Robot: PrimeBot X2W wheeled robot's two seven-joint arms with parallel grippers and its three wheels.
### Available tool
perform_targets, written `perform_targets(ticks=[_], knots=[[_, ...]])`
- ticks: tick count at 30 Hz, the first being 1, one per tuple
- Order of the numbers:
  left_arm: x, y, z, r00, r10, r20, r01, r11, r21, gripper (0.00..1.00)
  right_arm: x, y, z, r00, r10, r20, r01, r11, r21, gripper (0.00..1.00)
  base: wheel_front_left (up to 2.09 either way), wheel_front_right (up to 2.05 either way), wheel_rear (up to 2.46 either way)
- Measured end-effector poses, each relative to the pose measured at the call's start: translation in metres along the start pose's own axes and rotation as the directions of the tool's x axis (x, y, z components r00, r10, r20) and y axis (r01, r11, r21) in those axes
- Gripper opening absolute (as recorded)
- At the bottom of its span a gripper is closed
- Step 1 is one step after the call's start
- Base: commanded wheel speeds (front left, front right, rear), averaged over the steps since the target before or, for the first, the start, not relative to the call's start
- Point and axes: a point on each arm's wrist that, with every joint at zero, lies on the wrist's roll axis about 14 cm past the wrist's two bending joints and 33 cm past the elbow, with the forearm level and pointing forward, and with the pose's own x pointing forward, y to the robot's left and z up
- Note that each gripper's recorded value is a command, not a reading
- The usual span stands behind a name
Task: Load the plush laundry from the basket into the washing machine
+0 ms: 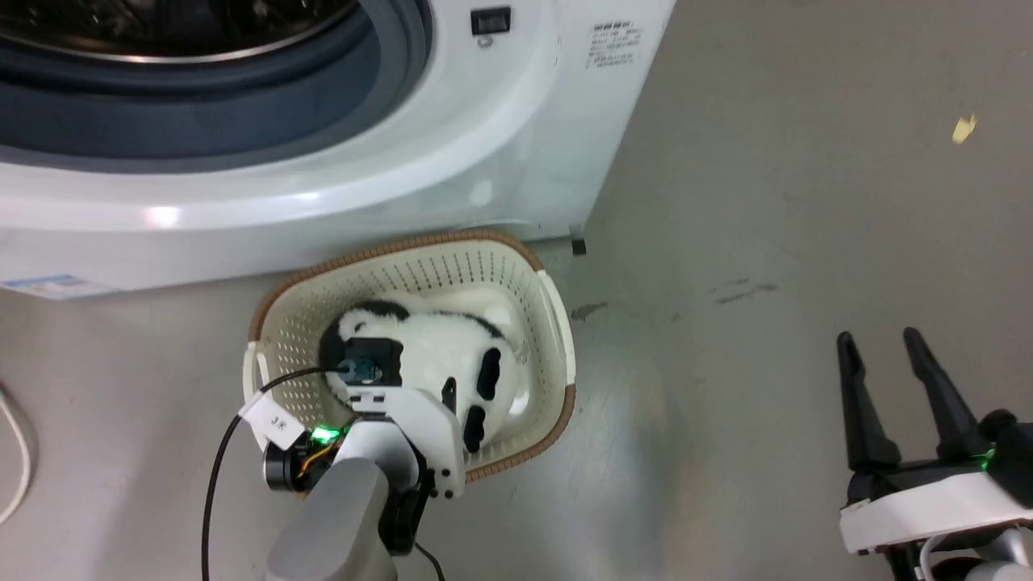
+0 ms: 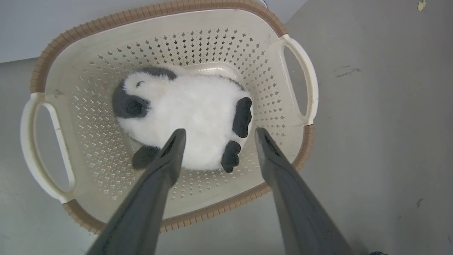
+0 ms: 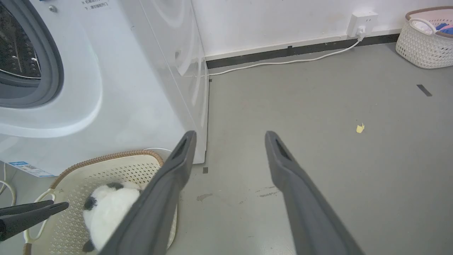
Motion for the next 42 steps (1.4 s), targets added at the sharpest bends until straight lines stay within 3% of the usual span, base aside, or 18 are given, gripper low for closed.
perform_targets(ticks=[16, 42], knots=[[0.047, 0.010, -0.041, 0.989, 0.030, -0.146, -0.033, 0.999, -0.018, 1.00, 0.016, -0.016, -0.037, 0.996, -0.046, -0.082, 0.049, 0.998, 0.029, 1.00, 0.00, 0.00, 0.00], [0.125, 0.027, -0.078, 0.970, 0.074, -0.232, -0.077, 0.997, -0.004, 1.00, 0.029, -0.045, -0.099, 0.971, -0.124, -0.204, 0.136, 0.990, 0.048, 1.00, 0.00, 0.00, 0.00]])
